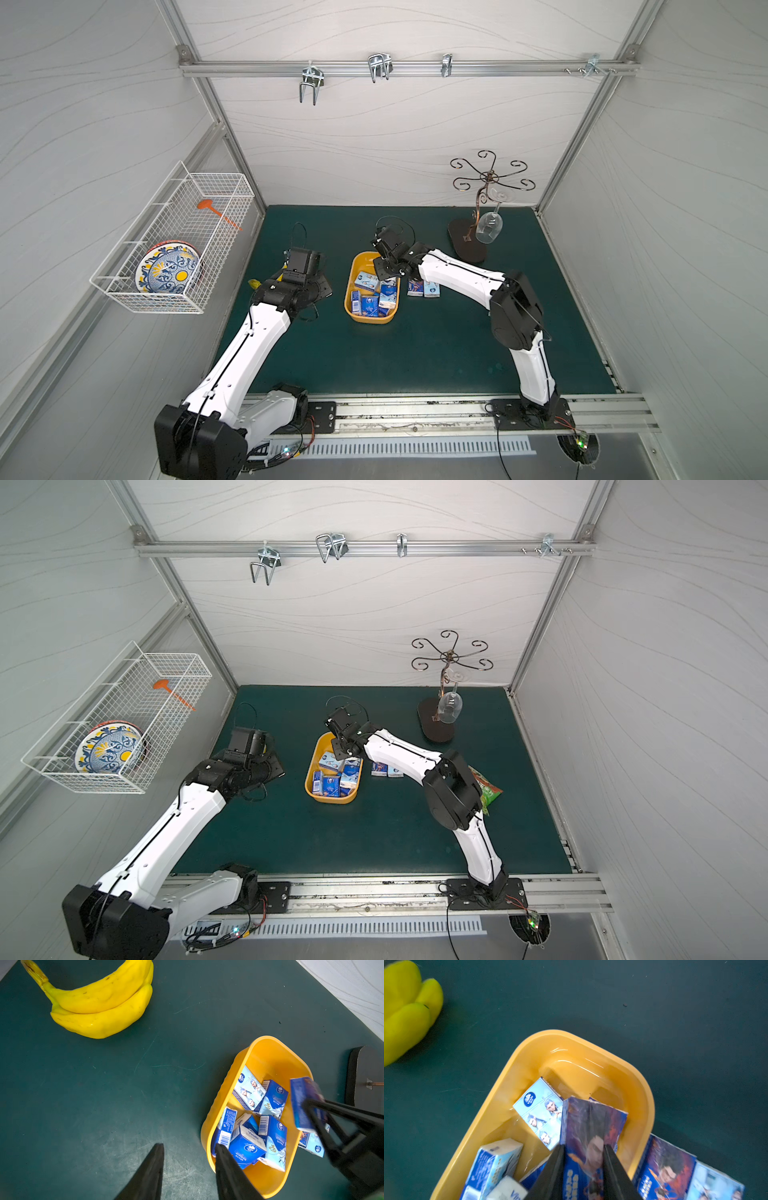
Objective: Take the pocket tissues out of the storage box
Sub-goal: Pick up the pocket tissues from the storage box, then place the pocket tissues at the center of the board.
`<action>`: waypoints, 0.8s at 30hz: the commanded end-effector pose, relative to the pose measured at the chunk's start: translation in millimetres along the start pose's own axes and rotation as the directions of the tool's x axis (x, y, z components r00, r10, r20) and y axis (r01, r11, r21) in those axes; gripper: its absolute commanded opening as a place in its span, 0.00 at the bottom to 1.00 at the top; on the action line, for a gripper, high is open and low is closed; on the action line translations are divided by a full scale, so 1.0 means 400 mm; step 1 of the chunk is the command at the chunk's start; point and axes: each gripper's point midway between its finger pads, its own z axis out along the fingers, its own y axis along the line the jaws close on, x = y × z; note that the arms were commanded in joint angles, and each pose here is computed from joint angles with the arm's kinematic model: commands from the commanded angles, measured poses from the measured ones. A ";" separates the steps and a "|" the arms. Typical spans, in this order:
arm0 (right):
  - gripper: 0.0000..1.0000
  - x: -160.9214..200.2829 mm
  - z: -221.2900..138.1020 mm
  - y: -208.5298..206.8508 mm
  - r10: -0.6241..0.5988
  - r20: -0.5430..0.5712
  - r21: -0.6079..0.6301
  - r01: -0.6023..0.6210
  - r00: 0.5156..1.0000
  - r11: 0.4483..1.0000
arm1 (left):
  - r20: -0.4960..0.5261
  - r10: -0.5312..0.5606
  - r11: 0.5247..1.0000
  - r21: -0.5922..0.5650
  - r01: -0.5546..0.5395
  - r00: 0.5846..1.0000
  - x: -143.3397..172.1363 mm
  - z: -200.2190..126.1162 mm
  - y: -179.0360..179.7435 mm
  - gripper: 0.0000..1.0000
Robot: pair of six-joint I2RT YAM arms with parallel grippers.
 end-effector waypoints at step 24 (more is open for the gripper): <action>0.36 0.301 -0.057 -0.474 0.155 -0.090 0.282 -0.124 0.984 0.951 | 0.056 -0.017 0.998 0.064 0.013 0.998 -0.054 -0.030 -0.048 0.44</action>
